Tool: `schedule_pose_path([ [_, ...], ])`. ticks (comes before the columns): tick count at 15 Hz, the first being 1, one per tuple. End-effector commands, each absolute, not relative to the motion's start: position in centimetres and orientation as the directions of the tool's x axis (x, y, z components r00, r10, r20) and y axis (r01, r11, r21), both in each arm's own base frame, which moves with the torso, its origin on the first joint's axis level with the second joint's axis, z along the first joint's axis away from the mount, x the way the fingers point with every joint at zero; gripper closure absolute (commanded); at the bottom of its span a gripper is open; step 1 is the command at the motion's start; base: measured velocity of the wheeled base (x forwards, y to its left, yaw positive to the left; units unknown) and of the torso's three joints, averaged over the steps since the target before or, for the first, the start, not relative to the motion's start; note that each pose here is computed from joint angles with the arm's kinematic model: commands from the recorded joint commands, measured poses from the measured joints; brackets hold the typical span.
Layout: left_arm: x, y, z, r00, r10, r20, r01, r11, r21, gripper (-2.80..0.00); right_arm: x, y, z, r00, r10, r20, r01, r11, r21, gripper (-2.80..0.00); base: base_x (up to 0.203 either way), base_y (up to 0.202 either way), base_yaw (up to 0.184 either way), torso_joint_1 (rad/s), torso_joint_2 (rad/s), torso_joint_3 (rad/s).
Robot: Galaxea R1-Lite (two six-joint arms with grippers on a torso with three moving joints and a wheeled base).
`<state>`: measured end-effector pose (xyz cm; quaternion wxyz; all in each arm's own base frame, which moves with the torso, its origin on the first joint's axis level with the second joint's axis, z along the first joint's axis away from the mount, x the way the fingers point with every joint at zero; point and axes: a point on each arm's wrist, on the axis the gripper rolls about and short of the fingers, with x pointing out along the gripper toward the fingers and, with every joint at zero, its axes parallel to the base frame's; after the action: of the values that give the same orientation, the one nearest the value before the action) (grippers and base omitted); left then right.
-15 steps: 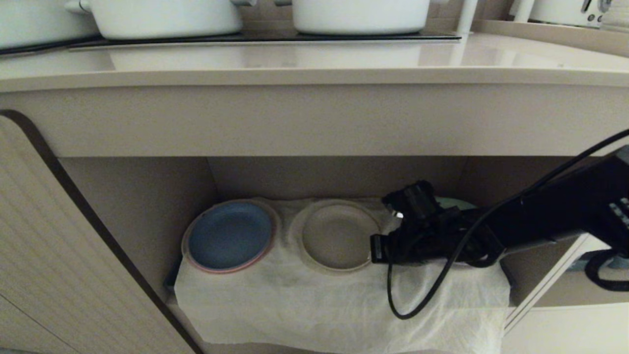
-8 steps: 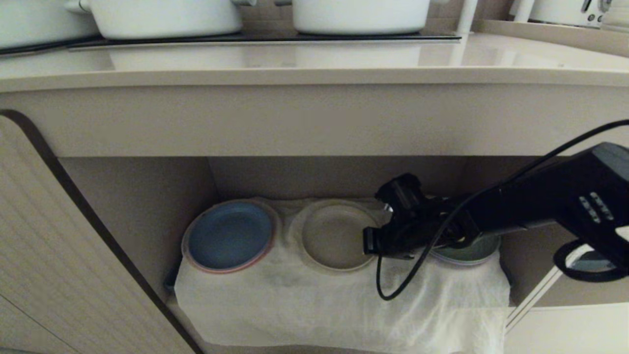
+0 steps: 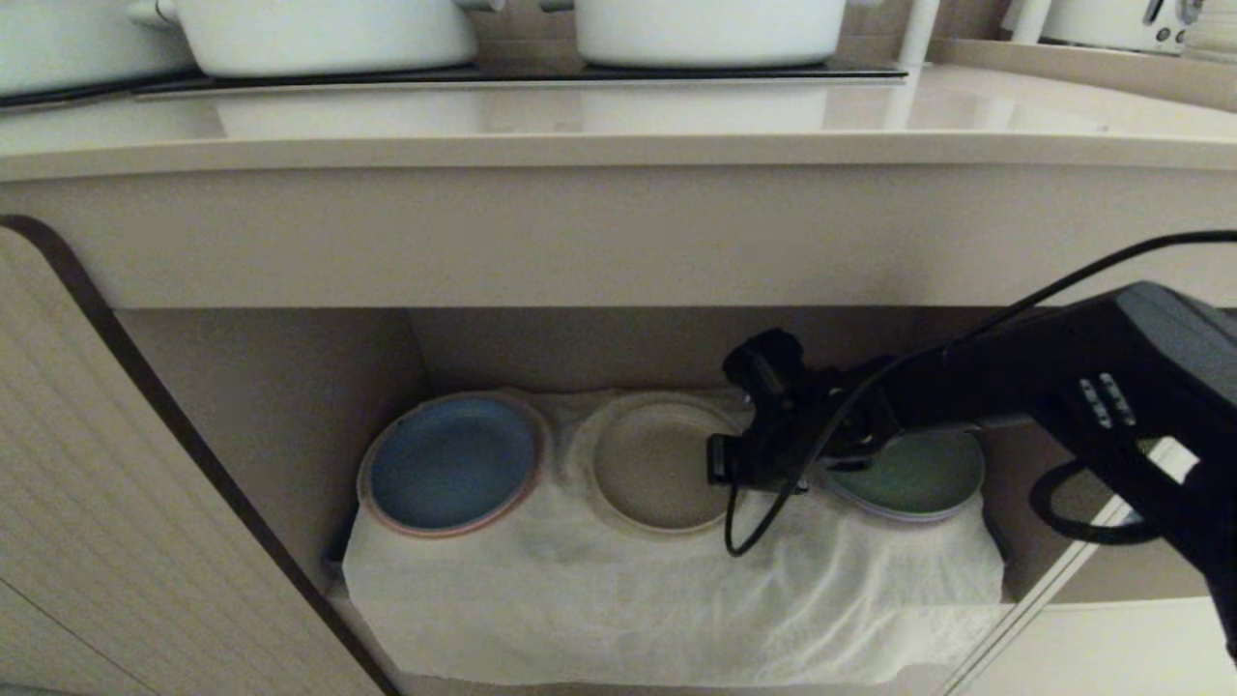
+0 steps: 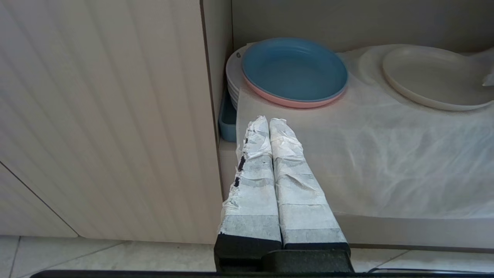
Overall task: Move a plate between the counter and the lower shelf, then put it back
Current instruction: Pick up the plate in the cupboard
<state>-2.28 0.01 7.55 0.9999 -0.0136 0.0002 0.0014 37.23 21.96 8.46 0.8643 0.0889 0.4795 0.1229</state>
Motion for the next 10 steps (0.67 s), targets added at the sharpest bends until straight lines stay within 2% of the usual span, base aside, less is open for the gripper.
schedule_pose_path([
  [1,-2.3,0.0,7.6,1.000,0.003,0.001,-0.003,1.000,-0.028,0.00,38.0,22.4,8.2,0.515,0.293,-0.805,-0.124,0.955,0.268,0.00,0.000,0.000,0.000,0.000,0.00,0.000],
  [10,-2.3,0.0,7.5,1.000,0.003,0.000,-0.003,1.000,-0.028,0.00,38.6,22.7,7.3,0.518,0.245,-0.819,-0.097,0.969,0.228,0.00,0.000,0.000,0.000,0.000,0.00,0.000],
])
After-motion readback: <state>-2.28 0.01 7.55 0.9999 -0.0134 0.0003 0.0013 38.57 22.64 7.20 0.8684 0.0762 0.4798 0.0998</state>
